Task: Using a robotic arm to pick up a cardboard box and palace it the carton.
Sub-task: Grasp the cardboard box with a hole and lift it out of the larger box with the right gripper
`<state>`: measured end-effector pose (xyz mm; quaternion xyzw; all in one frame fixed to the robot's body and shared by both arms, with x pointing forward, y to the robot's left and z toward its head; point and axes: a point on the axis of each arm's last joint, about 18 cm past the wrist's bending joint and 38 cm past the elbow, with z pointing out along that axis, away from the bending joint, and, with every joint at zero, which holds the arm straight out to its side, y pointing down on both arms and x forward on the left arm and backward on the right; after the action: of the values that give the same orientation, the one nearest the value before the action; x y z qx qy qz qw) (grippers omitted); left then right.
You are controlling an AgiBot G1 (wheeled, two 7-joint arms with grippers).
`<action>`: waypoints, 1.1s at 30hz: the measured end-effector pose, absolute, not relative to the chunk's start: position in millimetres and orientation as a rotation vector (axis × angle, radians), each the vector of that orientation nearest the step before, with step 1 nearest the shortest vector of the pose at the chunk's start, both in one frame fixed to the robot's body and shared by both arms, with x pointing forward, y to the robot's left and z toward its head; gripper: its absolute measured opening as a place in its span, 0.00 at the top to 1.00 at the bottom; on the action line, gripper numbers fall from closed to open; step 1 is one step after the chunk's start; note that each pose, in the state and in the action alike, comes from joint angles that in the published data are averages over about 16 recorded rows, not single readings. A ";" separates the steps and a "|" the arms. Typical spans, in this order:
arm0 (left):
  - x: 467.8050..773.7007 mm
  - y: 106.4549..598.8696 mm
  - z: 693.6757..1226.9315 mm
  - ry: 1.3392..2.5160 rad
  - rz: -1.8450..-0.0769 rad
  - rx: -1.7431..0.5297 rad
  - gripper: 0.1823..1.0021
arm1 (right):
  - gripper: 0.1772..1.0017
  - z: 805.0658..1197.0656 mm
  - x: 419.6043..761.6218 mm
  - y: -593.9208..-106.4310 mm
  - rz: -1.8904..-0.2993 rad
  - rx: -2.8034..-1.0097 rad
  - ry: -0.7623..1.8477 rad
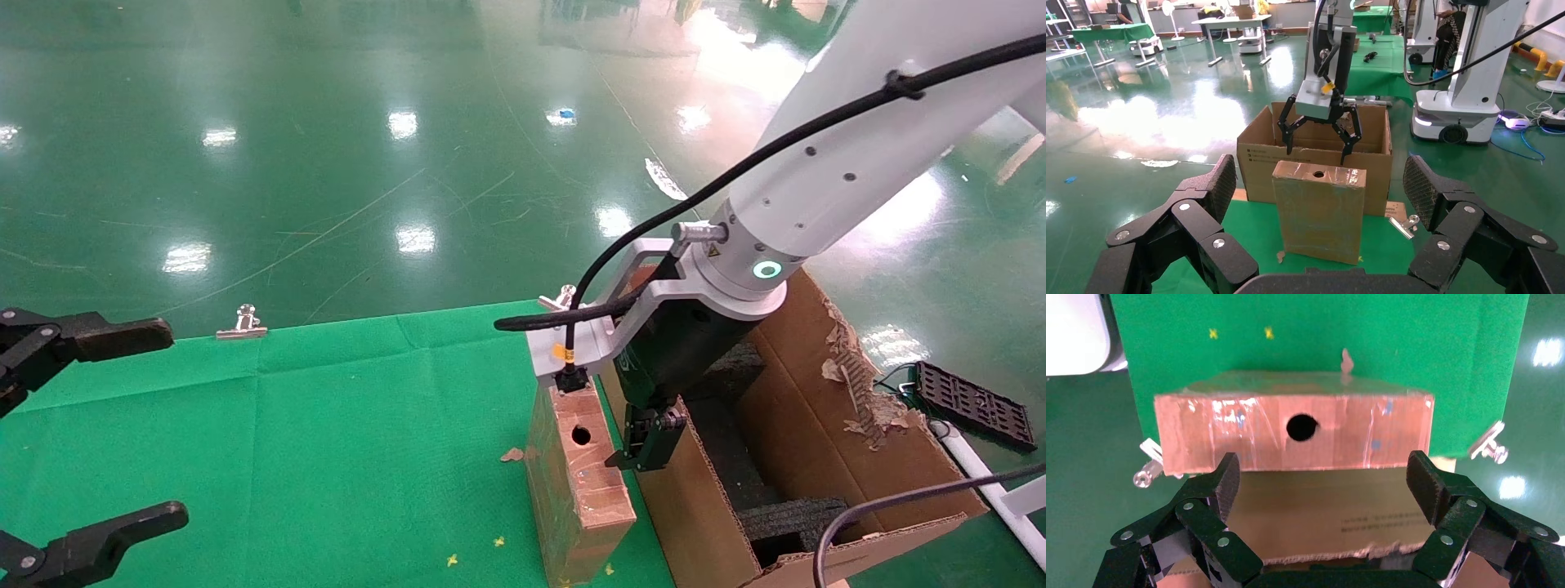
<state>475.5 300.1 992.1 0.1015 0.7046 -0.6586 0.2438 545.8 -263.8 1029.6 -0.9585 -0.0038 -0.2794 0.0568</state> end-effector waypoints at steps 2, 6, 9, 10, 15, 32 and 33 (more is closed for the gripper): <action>475.5 300.1 992.1 1.925 -1.799 0.277 0.00 | 0.00 1030.2 547.1 -262.4 -0.856 -2.925 0.023; 475.5 300.1 992.1 1.925 -1.799 0.277 0.00 | 0.00 1031.3 550.5 -259.9 -0.881 -2.952 0.096; 475.5 300.1 992.1 1.925 -1.799 0.277 0.00 | 0.00 1031.7 553.2 -258.0 -0.902 -2.964 0.145; 475.5 300.1 992.1 1.925 -1.799 0.277 0.00 | 0.00 1031.7 554.0 -257.4 -0.907 -2.965 0.162; 475.5 300.1 992.1 1.925 -1.799 0.277 0.00 | 0.00 1030.5 555.2 -255.7 -0.896 -2.933 0.275; 475.5 300.1 992.1 1.925 -1.799 0.277 0.00 | 0.00 1015.5 553.8 -275.2 -0.498 -2.514 1.086; 475.5 300.1 992.1 1.925 -1.799 0.277 0.00 | 0.00 1014.0 555.1 -276.2 -0.479 -2.494 1.120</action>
<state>475.5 300.1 992.1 0.1015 0.7046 -0.6586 0.2438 555.1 -276.2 1014.0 -0.8835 0.3968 -0.1698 0.1822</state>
